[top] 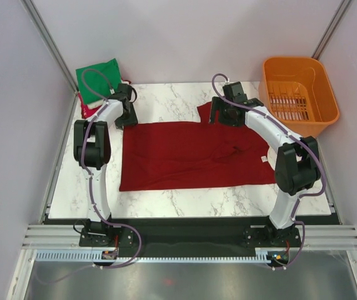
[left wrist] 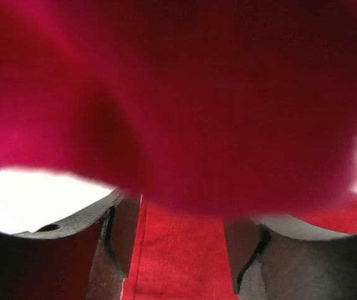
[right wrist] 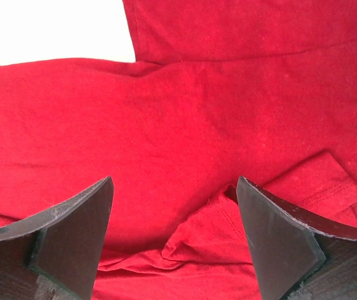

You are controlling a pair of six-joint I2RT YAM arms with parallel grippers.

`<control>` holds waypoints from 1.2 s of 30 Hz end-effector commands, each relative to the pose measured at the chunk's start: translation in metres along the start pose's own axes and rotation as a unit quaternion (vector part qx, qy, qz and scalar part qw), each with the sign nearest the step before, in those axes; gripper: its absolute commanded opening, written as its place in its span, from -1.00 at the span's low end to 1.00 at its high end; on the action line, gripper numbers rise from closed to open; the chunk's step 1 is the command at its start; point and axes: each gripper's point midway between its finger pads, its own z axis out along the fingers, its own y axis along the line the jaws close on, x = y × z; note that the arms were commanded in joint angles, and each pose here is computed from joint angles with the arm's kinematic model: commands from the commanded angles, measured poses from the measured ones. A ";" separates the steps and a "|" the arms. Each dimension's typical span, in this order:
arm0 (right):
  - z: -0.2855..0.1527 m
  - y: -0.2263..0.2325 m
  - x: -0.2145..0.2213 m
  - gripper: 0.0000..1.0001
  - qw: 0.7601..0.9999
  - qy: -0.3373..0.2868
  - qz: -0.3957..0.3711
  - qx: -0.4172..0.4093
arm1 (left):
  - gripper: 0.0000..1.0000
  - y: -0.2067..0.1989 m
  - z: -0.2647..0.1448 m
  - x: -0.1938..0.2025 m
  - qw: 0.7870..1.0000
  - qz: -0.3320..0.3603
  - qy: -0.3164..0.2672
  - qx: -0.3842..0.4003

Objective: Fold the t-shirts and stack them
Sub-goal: Fold the tshirt

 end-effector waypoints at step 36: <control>0.167 -0.075 -0.145 0.92 0.984 -0.130 0.026 0.121 | -0.95 -0.037 -0.062 0.043 0.998 0.038 0.028 0.048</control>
